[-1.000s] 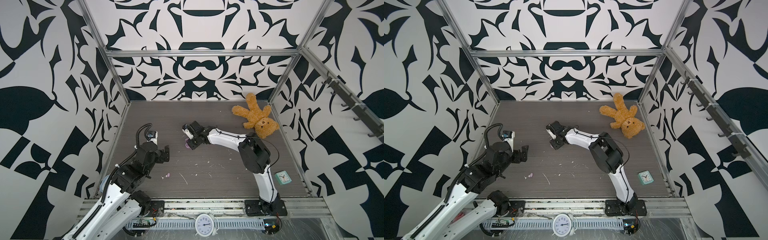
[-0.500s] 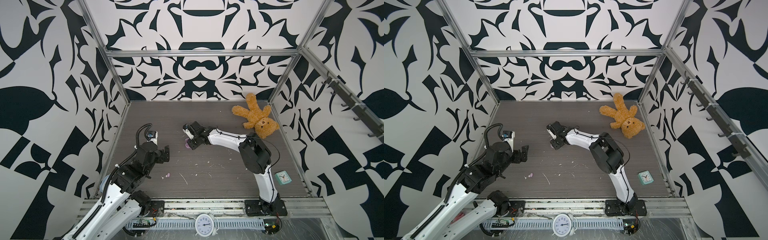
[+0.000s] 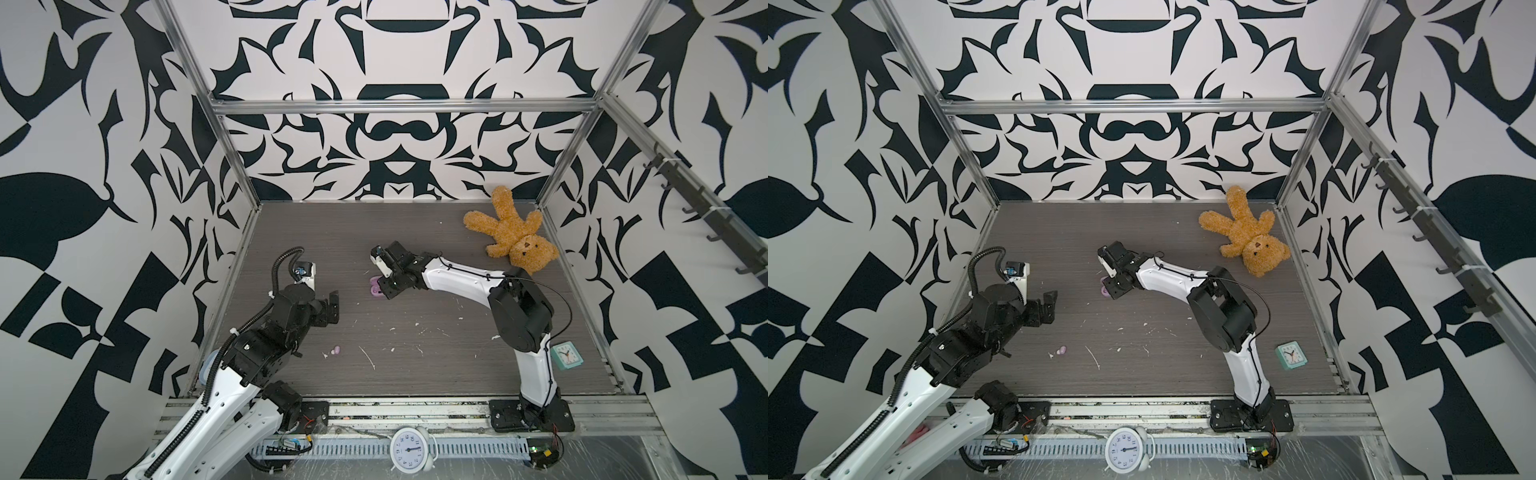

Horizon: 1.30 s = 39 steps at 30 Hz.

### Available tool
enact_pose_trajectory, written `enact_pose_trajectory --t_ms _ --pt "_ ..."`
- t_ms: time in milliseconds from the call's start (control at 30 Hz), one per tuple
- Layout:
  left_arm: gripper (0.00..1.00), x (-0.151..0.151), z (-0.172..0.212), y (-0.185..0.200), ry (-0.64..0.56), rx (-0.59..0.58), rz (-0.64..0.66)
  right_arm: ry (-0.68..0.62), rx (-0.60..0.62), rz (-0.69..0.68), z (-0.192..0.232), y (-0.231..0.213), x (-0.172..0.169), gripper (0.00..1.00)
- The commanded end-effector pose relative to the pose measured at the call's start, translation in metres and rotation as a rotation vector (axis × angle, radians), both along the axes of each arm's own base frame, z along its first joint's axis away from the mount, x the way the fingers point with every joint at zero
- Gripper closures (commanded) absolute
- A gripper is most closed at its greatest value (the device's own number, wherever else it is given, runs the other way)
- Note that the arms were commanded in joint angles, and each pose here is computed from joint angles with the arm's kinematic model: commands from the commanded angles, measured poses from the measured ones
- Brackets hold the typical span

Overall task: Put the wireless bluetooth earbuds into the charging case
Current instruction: 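Open the right gripper and move it to the second lilac earbud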

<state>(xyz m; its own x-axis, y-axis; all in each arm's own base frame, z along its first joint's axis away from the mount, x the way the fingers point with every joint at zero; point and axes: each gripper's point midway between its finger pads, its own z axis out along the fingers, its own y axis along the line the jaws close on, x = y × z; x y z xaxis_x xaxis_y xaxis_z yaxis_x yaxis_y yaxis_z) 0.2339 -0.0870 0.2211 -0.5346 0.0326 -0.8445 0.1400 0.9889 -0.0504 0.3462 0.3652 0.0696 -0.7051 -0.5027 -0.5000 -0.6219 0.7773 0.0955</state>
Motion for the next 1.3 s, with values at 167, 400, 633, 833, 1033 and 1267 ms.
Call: enact_pose_trajectory --t_ms 167,400,633,833,1033,1267 --pt "0.01 -0.001 0.004 0.012 -0.038 0.009 0.051 0.135 0.177 -0.275 0.036 -0.004 -0.034 0.41" --pt "0.01 -0.003 0.014 0.025 -0.087 0.011 0.106 0.193 0.252 -0.295 0.041 0.043 -0.104 0.31" --pt "0.01 -0.004 0.018 0.028 -0.104 0.001 0.119 0.272 0.263 -0.255 0.031 0.089 -0.152 0.35" --pt "0.01 -0.006 0.019 0.028 -0.107 -0.01 0.112 0.319 0.223 -0.237 0.01 0.113 -0.175 0.44" --pt "0.01 -0.007 0.019 0.026 -0.108 -0.02 0.104 0.341 0.214 -0.23 -0.002 0.121 -0.177 0.52" --pt "0.01 -0.007 0.019 0.024 -0.103 -0.023 0.096 0.352 0.22 -0.199 -0.006 0.132 -0.179 0.54"
